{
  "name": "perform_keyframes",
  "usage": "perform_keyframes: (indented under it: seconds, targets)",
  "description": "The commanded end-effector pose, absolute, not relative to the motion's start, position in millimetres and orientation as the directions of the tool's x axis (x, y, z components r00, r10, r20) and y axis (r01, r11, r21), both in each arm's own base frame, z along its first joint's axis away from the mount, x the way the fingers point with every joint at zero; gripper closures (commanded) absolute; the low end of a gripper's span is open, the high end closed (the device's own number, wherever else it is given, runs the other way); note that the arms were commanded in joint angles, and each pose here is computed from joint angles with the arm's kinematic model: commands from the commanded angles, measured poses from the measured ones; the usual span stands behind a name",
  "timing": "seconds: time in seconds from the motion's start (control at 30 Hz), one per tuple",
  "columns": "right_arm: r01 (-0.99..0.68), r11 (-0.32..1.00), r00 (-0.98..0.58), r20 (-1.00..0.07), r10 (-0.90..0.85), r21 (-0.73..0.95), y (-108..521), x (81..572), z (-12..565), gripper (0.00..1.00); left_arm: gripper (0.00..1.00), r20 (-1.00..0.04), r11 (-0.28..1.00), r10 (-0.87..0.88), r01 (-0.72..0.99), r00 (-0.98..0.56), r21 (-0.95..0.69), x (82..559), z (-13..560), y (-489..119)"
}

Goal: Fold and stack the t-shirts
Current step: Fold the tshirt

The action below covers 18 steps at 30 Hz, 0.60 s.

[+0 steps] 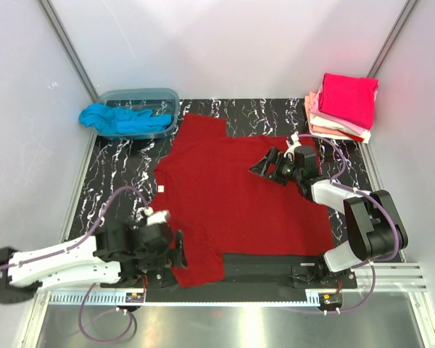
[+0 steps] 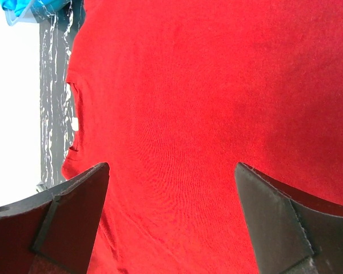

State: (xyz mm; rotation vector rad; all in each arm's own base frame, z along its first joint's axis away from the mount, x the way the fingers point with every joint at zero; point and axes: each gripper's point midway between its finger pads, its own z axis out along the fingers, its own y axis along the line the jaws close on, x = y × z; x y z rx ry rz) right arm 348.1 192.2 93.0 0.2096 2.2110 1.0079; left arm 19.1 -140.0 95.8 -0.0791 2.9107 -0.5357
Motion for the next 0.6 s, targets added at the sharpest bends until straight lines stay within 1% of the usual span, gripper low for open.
perform_keyframes:
  seconds: [0.0,0.03,0.13,0.2,0.23,0.27,0.3,0.37,0.4,0.57]
  targets:
    - [-0.152,0.684,-0.719,-0.555,0.418,0.713,191.7,359.4,108.9,0.02,0.01,-0.114,0.94,-0.149,-0.105,-0.982,-0.324,7.5,81.6,-155.0]
    - [-0.151,0.684,-0.718,-0.555,0.42,0.713,191.4,359.2,109.4,0.02,0.01,-0.124,0.949,-0.117,-0.074,-0.985,-0.305,3.7,78.8,-157.0]
    - [-0.148,0.687,-0.718,-0.555,0.42,0.712,190.7,358.4,108.6,0.02,0.01,-0.173,0.967,-0.102,-0.057,-0.98,-0.249,8.4,75.8,-159.1]
    - [-0.147,0.686,-0.718,-0.554,0.421,0.712,190.7,358.2,108.9,0.02,0.02,-0.176,0.962,-0.111,-0.06,-0.978,-0.268,10.0,71.1,-164.8]
    - [-0.148,0.686,-0.72,-0.554,0.419,0.712,190.9,358.2,108.1,0.01,0.1,-0.154,0.962,-0.106,-0.062,-0.982,-0.267,5.6,60.4,-162.9]
    - [-0.147,0.687,-0.72,-0.553,0.419,0.712,191.0,358.6,108.2,0.02,0.26,-0.137,0.946,-0.115,-0.067,-0.984,-0.316,3.8,57.9,-174.8]
    - [-0.148,0.687,-0.722,-0.552,0.417,0.712,191.3,358.8,108.3,0.01,0.28,-0.107,0.944,-0.114,-0.074,-0.988,-0.323,-0.8,46.1,-177.2]
    - [-0.148,0.684,-0.725,-0.549,0.416,0.714,192.0,358.6,108.0,0.02,0.32,-0.087,0.949,-0.115,-0.084,-0.99,-0.303,-4.6,35.3,-174.7]
    - [-0.147,0.686,-0.725,-0.55,0.416,0.713,191.7,358.6,107.6,0.02,0.35,-0.081,0.952,-0.116,-0.088,-0.99,-0.292,-5.8,31.8,-173.4]
    - [-0.147,0.685,-0.724,-0.55,0.417,0.713,191.7,358.4,107.9,0.01,0.39,-0.083,0.962,-0.1,-0.075,-0.992,-0.263,-6.0,24.6,-172.2]
